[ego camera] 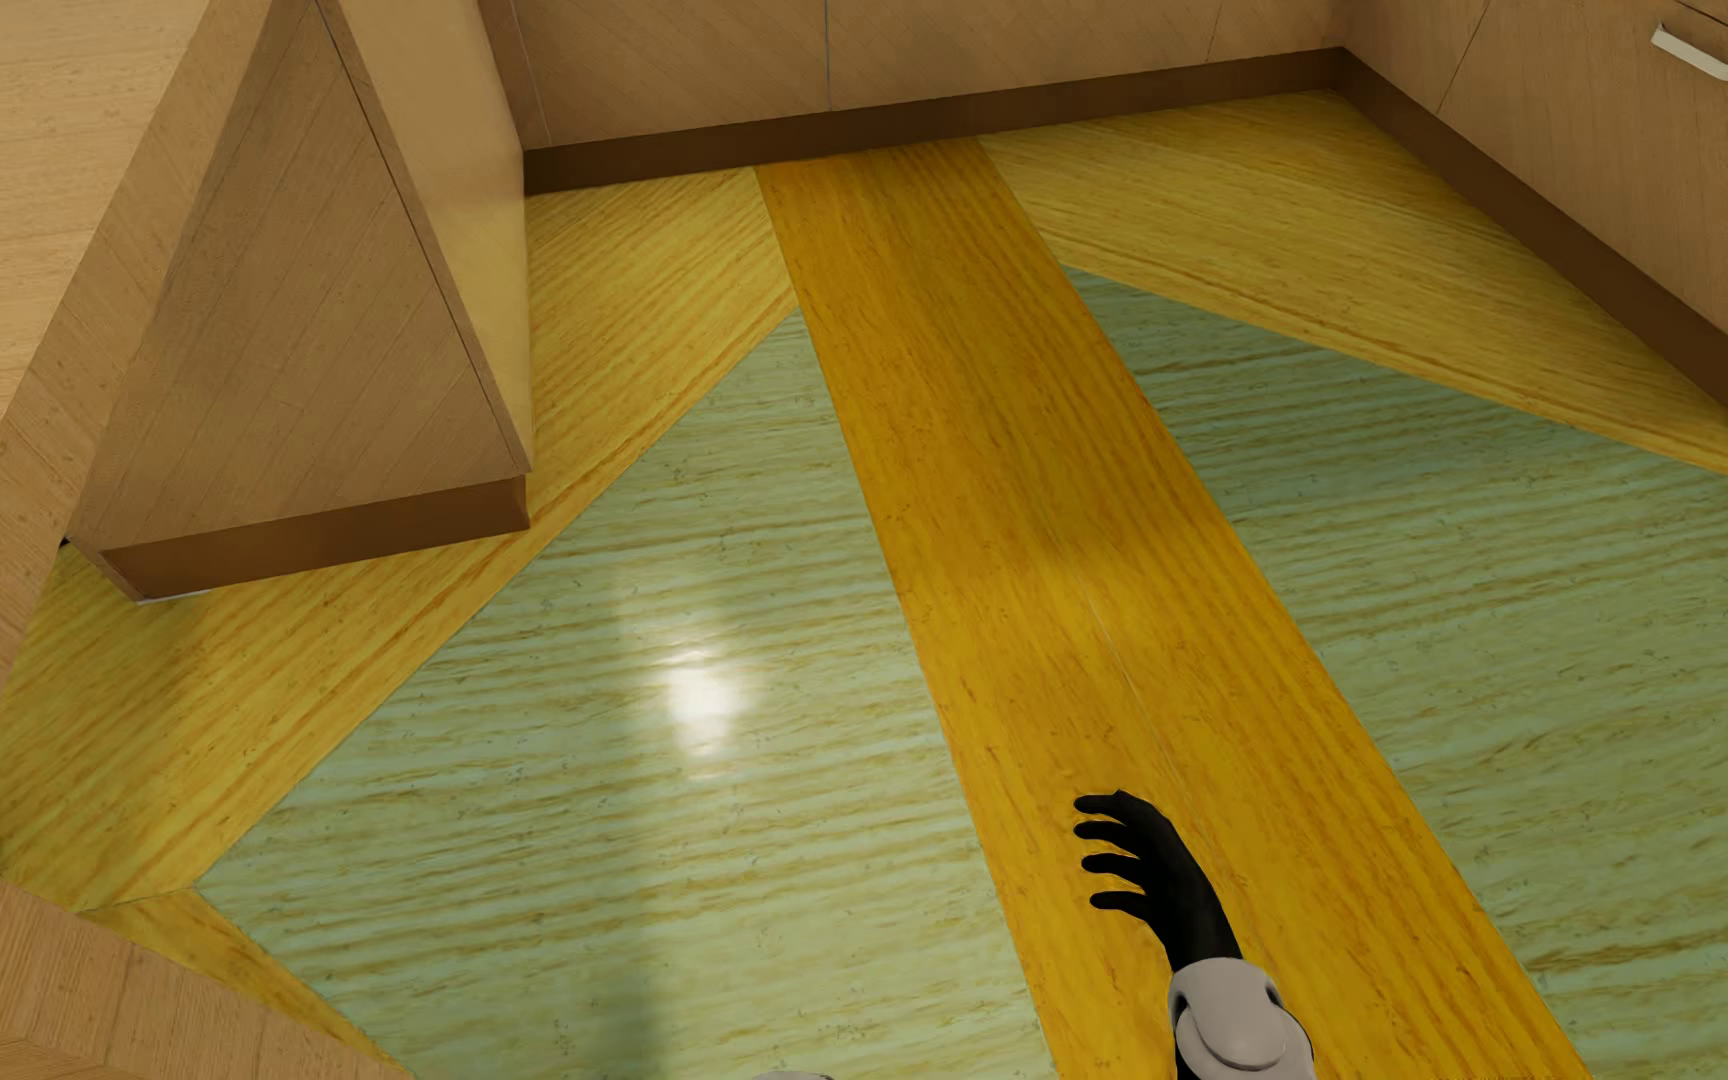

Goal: Circle the corner

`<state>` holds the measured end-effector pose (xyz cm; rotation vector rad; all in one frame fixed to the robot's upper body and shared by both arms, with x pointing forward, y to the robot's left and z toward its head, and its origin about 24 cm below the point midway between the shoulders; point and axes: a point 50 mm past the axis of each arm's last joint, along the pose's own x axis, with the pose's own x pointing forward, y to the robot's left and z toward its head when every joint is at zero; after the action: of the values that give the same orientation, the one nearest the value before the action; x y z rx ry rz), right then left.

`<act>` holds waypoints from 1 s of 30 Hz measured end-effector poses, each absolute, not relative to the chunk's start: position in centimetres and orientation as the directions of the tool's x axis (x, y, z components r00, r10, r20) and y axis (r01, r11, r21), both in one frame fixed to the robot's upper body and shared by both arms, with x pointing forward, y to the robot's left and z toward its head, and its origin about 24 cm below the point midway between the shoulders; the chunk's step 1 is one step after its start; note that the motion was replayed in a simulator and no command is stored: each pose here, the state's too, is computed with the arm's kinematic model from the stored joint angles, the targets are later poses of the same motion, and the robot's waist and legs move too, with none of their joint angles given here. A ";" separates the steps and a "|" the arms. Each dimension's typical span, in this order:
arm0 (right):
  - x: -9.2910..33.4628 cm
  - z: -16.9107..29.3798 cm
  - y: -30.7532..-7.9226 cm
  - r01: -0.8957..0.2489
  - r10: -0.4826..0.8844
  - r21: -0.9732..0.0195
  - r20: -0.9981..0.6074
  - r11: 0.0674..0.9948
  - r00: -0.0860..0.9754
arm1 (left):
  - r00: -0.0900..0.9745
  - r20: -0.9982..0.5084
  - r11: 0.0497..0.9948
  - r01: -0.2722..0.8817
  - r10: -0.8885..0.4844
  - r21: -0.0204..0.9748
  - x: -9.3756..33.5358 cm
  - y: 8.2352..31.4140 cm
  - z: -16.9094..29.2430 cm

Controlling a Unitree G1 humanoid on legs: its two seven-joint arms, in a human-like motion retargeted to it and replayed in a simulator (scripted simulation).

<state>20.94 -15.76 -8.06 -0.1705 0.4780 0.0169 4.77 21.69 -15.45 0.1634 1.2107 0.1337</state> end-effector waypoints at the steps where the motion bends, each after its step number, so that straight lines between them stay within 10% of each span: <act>1: 18.2 -9.6 -17.7 -0.053 -0.056 -0.187 -0.532 0.981 0.845 | 0.377 -0.899 0.974 -0.073 0.225 0.213 5.6 21.9 -15.0; 6: 10.1 -12.6 -24.1 -0.071 -0.225 -0.329 -0.772 0.942 0.595 | 0.702 -0.707 0.983 0.052 0.089 0.175 16.7 18.8 -11.0; 9: 16.9 -9.4 -23.5 0.151 -0.315 -0.328 -0.533 0.932 0.785 | 0.608 -0.793 0.993 0.065 0.042 0.102 12.4 20.0 -12.7; 13: 22.3 -6.9 -16.3 0.030 -0.122 -0.222 -0.414 0.974 0.902 | 0.364 -0.911 0.976 0.029 0.191 0.216 4.5 22.4 -14.9; 18: 10.4 -12.3 -24.1 -0.075 -0.202 -0.323 -0.739 0.944 0.643 | 0.620 -0.782 0.997 -0.068 0.064 0.028 14.0 16.9 -12.7; 23: 21.0 -8.7 -17.1 0.037 -0.132 -0.178 -0.554 0.983 0.822 | 0.449 -0.891 0.989 0.092 0.064 0.117 7.4 20.6 -14.7; 27: 14.6 -10.6 -22.6 0.043 -0.233 -0.321 -0.582 0.946 0.779 | 0.528 -0.823 0.974 -0.038 0.209 0.223 11.6 19.5 -13.0; 30: 19.4 -7.9 -23.5 0.123 -0.289 -0.346 -0.485 0.930 0.825 | 0.465 -0.867 0.979 0.006 0.179 0.205 8.7 20.8 -13.8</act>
<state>19.44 -23.49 -7.95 -0.3093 0.5598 -0.2228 8.65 20.85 -13.83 0.1887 1.0841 0.1069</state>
